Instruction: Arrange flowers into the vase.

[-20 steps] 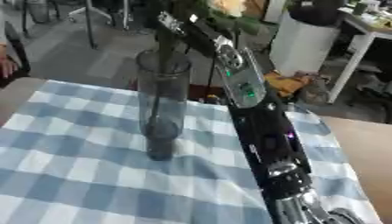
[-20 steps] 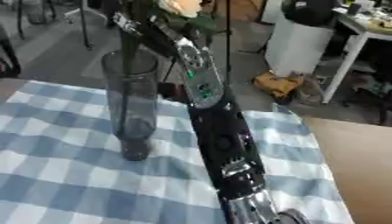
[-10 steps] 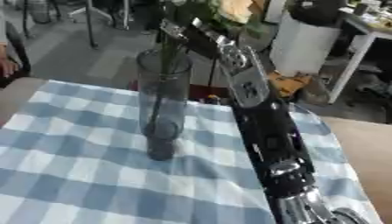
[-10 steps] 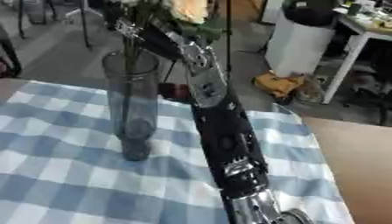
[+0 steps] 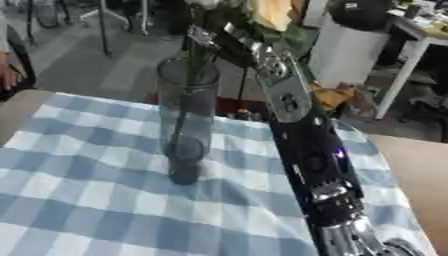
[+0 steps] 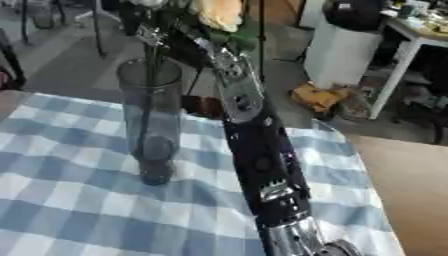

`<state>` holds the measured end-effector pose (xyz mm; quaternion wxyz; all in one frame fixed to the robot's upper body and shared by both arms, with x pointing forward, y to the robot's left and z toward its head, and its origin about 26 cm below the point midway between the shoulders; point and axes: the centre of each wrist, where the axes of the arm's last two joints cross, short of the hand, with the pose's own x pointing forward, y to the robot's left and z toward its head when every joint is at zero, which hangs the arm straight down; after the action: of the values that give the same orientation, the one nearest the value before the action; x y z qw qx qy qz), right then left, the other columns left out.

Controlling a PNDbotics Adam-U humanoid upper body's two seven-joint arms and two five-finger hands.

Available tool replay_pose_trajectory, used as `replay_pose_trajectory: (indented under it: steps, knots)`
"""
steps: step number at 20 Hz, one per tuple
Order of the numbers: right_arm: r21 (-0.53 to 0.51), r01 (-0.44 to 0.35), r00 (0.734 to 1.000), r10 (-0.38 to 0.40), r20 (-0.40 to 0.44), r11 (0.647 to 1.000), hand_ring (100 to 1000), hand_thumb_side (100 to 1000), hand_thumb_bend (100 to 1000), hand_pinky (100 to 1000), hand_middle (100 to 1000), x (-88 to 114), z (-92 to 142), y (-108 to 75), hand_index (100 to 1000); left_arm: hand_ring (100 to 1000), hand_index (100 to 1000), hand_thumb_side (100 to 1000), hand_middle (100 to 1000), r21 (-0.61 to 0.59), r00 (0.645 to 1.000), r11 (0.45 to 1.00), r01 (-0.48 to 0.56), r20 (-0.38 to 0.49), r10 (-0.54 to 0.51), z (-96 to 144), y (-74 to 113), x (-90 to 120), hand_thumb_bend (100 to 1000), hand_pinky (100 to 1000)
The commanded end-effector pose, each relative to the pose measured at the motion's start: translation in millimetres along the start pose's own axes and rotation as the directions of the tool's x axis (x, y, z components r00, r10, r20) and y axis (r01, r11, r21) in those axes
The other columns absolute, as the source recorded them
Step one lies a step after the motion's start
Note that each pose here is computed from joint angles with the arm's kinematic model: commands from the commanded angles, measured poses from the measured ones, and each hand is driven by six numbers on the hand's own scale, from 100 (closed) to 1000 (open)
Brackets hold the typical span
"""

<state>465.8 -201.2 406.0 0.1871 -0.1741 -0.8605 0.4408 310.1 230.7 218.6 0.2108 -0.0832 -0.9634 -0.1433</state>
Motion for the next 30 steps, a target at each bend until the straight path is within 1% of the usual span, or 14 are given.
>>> replay_pose_trajectory:
  steps: [1, 5, 10, 15, 17, 19, 24, 29, 30]
  knots:
    - [-0.031, -0.029, 0.999, 0.03, 0.032, 0.999, 599, 1000, 324, 536, 100, 9, -2, -22.7, 721, 606, 873, 875, 495, -0.009, 1.0, 1.0, 0.014, 0.013, -0.014, -3, 2.1, 5, 100, 507]
    - [-0.041, 0.002, 0.999, 0.0, 0.044, 0.999, 593, 1000, 319, 536, 100, 10, -2, -24.5, 723, 606, 873, 875, 496, -0.009, 1.0, 1.0, 0.015, 0.011, -0.015, -3, 2.2, 4, 100, 507]
    - [-0.075, 0.065, 0.996, -0.06, 0.059, 0.995, 585, 1000, 310, 529, 100, 17, -3, -31.1, 723, 607, 873, 875, 495, -0.011, 1.0, 1.0, 0.015, 0.008, -0.015, -3, 1.9, 4, 100, 506]
    - [-0.088, 0.076, 0.995, -0.071, 0.063, 0.993, 590, 1000, 317, 534, 100, 21, -2, -37.9, 723, 607, 873, 873, 495, -0.012, 1.0, 1.0, 0.016, 0.003, -0.016, -2, 2.0, 4, 100, 506]
    - [-0.085, 0.065, 0.996, -0.059, 0.064, 0.994, 597, 1000, 325, 544, 100, 21, -2, -39.7, 723, 606, 873, 873, 495, -0.012, 1.0, 1.0, 0.017, 0.001, -0.017, -2, 2.1, 4, 100, 506]
    - [-0.08, 0.038, 0.997, -0.033, 0.066, 0.996, 620, 1000, 358, 575, 100, 22, -1, -41.6, 728, 607, 872, 873, 495, -0.012, 1.0, 1.0, 0.018, -0.001, -0.018, -2, 2.1, 4, 100, 505]
    - [-0.043, -0.035, 0.997, 0.038, 0.06, 0.998, 658, 1000, 379, 623, 101, 20, 1, -43.1, 744, 607, 871, 873, 494, -0.013, 1.0, 1.0, 0.02, -0.004, -0.02, -2, 2.1, 4, 100, 506]
    - [0.007, -0.077, 0.995, 0.076, 0.06, 0.997, 700, 1000, 427, 690, 113, 14, 4, -41.0, 770, 607, 871, 873, 494, -0.012, 1.0, 1.0, 0.019, -0.003, -0.019, -2, 1.9, 4, 100, 506]
    - [0.012, -0.082, 0.995, 0.081, 0.061, 0.997, 700, 1000, 427, 690, 113, 14, 4, -40.8, 770, 607, 871, 873, 494, -0.012, 1.0, 1.0, 0.019, -0.003, -0.019, -2, 1.9, 4, 100, 506]
